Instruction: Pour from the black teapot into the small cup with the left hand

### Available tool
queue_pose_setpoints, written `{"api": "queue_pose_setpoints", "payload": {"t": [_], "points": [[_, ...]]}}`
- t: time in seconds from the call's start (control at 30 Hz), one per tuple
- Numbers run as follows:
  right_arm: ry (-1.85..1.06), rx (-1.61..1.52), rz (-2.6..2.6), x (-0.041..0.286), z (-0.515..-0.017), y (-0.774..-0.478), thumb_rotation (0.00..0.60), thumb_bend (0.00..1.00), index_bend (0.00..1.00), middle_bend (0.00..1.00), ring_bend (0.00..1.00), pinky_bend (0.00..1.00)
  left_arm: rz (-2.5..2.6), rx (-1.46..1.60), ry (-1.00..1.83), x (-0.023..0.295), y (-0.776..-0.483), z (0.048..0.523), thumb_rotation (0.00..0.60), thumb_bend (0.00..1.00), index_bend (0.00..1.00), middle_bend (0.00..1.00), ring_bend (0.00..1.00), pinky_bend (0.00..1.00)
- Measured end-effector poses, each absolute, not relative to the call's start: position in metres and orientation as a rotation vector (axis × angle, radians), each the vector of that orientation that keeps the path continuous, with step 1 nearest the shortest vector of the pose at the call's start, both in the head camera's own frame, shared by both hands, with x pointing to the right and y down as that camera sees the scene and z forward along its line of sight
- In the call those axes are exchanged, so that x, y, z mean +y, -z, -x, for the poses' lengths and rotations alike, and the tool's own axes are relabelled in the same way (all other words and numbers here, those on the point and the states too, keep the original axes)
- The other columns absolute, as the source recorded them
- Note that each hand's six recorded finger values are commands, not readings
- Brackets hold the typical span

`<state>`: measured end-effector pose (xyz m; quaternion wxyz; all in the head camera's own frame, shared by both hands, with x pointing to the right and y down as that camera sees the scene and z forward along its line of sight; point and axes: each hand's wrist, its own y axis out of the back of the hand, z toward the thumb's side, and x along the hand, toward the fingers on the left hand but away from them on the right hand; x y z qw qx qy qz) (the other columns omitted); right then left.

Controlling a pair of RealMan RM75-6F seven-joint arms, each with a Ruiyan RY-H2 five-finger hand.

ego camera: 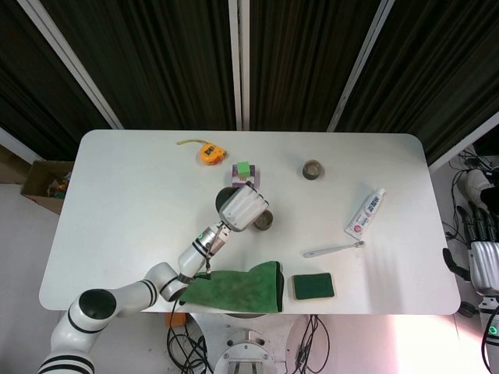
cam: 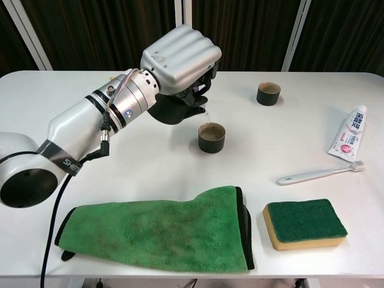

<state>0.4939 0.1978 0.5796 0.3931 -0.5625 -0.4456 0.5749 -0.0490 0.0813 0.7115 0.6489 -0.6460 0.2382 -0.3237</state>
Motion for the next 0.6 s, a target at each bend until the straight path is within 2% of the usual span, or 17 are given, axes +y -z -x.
{"api": "queue_pose_setpoints", "payload": {"t": [0.6], "points": [[-1.465, -1.129, 1.432, 0.1968, -0.4944, -0.5826, 0.600, 0.31, 0.00, 0.00, 0.00, 0.00, 1.729, 0.784, 0.796, 0.0726, -0.7044, 0.0535, 0.600, 0.25, 1.00, 1.00, 0.95, 0.78]]}}
